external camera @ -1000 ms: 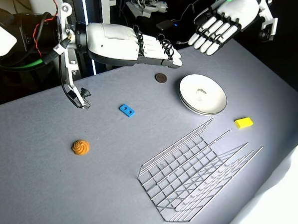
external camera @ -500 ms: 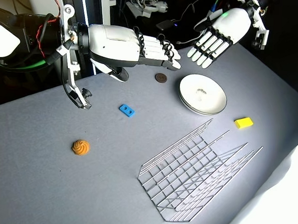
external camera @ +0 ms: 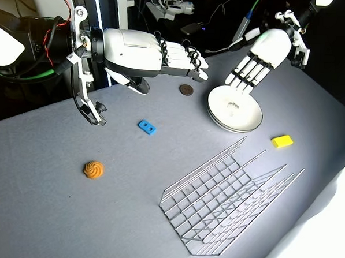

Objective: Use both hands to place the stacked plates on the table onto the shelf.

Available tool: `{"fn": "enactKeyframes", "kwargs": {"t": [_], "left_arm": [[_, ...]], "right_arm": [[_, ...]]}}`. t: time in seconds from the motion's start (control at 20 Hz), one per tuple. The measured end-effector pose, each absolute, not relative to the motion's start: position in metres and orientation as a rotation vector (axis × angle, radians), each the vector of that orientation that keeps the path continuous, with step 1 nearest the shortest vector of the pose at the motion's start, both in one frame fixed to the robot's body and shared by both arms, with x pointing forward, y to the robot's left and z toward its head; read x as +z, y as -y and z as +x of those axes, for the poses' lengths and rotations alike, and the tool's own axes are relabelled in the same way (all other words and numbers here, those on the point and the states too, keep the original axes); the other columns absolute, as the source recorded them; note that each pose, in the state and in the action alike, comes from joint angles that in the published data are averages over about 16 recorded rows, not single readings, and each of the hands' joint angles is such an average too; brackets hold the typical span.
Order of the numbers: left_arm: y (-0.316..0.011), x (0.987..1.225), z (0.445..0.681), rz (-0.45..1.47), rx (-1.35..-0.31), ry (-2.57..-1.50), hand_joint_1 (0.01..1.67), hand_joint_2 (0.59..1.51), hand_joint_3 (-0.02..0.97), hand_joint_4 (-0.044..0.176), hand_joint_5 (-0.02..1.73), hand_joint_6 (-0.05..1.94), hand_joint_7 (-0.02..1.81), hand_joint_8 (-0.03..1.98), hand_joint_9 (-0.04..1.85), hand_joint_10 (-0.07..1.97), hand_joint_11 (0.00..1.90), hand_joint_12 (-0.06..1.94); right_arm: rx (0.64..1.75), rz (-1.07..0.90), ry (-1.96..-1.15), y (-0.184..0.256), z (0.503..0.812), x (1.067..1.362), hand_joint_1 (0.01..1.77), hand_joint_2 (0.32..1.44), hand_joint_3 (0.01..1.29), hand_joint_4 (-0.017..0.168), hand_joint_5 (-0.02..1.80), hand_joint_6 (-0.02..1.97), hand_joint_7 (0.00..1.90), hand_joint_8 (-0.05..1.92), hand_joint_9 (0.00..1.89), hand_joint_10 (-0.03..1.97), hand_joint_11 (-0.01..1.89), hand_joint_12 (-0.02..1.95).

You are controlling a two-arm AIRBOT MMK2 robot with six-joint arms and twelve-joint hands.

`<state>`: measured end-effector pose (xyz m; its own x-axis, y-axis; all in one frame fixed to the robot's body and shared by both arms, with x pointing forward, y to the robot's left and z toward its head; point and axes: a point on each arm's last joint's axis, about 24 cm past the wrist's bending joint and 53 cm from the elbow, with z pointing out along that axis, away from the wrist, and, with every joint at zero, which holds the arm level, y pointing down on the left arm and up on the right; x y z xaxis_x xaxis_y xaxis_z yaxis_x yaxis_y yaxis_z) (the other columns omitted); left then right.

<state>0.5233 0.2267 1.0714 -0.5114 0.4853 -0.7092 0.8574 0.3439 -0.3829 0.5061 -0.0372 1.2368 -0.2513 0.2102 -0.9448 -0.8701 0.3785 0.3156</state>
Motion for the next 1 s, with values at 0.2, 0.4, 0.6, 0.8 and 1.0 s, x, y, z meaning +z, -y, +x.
{"fn": "enactKeyframes", "kwargs": {"t": [0.2,0.4,0.6,0.8,1.0], "left_arm": [[-0.234,1.058,0.526,1.173,-1.010,-2.161,0.02,1.056,0.018,0.000,0.02,0.01,0.01,-0.02,0.01,0.01,0.02,-0.01],[-0.239,1.048,0.527,1.174,-0.990,-2.182,0.02,1.047,0.018,0.000,0.02,0.01,0.02,-0.02,0.02,0.01,0.02,-0.01],[-0.244,1.040,0.529,1.169,-0.973,-2.203,0.02,1.037,0.018,0.000,0.02,0.01,0.02,-0.02,0.02,0.01,0.02,0.00],[-0.247,1.033,0.532,1.161,-0.957,-2.220,0.02,1.034,0.018,0.000,0.02,0.01,0.02,-0.02,0.02,0.01,0.02,0.00],[-0.250,1.028,0.536,1.153,-0.942,-2.230,0.02,1.032,0.017,0.001,0.02,0.01,0.02,-0.02,0.02,0.01,0.02,-0.01]], "right_arm": [[1.157,-0.631,-1.470,0.037,0.506,1.236,1.18,0.99,0.02,0.001,0.02,0.02,0.01,0.02,0.01,0.01,0.02,0.35],[1.154,-0.633,-1.470,0.037,0.506,1.235,1.17,1.00,0.02,0.001,0.02,0.02,0.01,0.02,0.01,0.01,0.02,0.34],[1.149,-0.637,-1.471,0.037,0.506,1.235,1.18,1.01,0.02,0.001,0.02,0.02,0.01,0.02,0.01,0.01,0.02,0.36],[1.134,-0.646,-1.476,0.037,0.507,1.232,1.19,1.01,0.02,0.001,0.02,0.02,0.01,0.02,0.01,0.01,0.02,0.36],[1.118,-0.657,-1.482,0.036,0.508,1.228,1.23,1.01,0.02,0.001,0.02,0.02,0.01,0.02,0.01,0.01,0.02,0.34]]}}
